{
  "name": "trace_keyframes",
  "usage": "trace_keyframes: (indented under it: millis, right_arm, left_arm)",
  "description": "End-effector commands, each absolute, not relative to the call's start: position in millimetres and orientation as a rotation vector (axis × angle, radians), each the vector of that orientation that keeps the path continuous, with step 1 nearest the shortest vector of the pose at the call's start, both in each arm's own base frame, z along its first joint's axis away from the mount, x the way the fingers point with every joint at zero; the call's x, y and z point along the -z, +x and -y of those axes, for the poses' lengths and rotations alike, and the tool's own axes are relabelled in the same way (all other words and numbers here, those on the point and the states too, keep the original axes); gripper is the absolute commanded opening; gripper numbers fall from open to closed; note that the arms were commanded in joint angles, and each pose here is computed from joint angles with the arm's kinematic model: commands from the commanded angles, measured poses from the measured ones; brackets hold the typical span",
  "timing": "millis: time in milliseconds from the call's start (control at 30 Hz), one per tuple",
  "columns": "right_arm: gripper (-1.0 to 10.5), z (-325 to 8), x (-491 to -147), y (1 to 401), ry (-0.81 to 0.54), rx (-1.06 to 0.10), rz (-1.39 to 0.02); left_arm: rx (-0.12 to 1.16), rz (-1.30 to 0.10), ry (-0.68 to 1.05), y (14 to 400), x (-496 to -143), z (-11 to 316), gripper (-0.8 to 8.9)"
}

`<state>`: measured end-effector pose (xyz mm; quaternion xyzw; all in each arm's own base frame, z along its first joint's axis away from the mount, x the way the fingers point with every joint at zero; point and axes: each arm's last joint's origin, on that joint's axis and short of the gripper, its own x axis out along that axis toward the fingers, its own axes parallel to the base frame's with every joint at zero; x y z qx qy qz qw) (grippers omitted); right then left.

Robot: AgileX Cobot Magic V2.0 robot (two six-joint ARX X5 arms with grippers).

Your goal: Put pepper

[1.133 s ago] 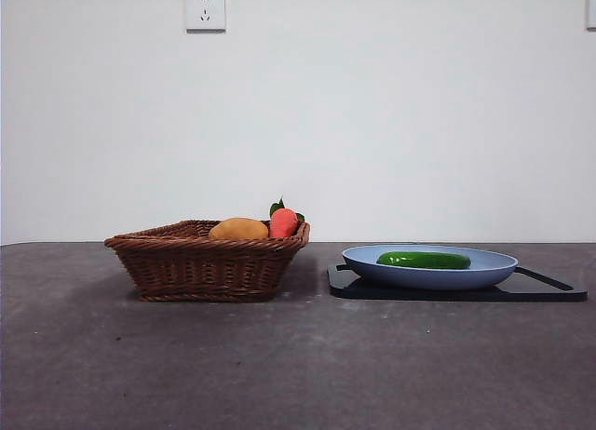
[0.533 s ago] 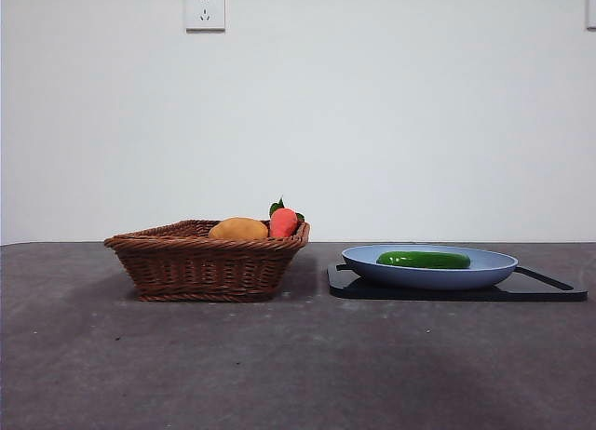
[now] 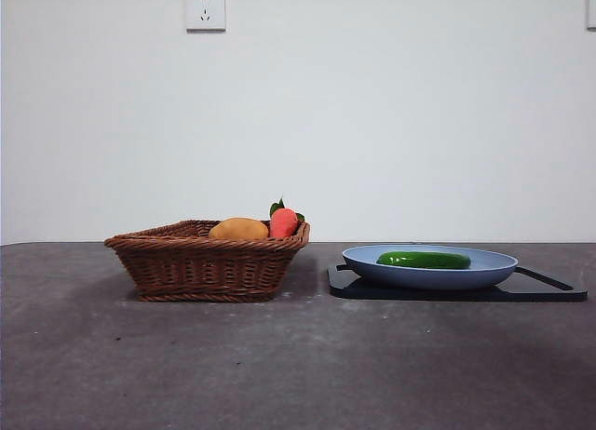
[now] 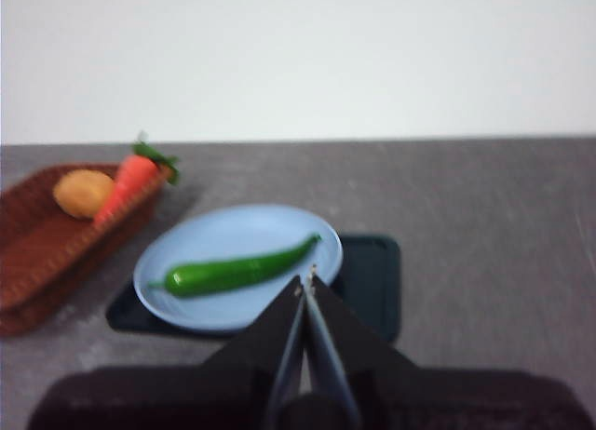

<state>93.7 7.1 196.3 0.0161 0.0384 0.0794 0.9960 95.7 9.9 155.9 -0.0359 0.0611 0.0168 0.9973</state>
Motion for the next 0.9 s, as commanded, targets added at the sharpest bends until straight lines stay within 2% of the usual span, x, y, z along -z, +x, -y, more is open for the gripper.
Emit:
trace_keyframes:
  millis: [33, 333, 533, 700, 900]
  right_arm:
    - [0.1, -6.4, -182.3, 94.1, 0.077, -0.134, -0.081]
    - [0.1, -6.5, -157.0, 94.9, 0.120, -0.129, -0.140]
    - [0.1, -6.5, -151.0, 94.0, 0.124, -0.125, -0.201]
    - [0.1, -6.5, -151.2, 94.0, 0.196, -0.118, -0.204]
    - [0.1, -6.5, -151.1, 94.0, 0.194, -0.118, -0.205]
  left_arm:
    - [-0.036, -0.123, -0.079, 96.1, -153.1, -10.4, 0.08]
    - [-0.036, -0.123, -0.079, 96.1, -153.1, -10.4, 0.08]
    - [-0.036, -0.123, -0.079, 96.1, -153.1, -10.4, 0.08]
    - [-0.036, -0.123, -0.079, 96.1, -153.1, -10.4, 0.08]
    - [-0.036, -0.123, -0.079, 96.1, -153.1, -10.4, 0.08]
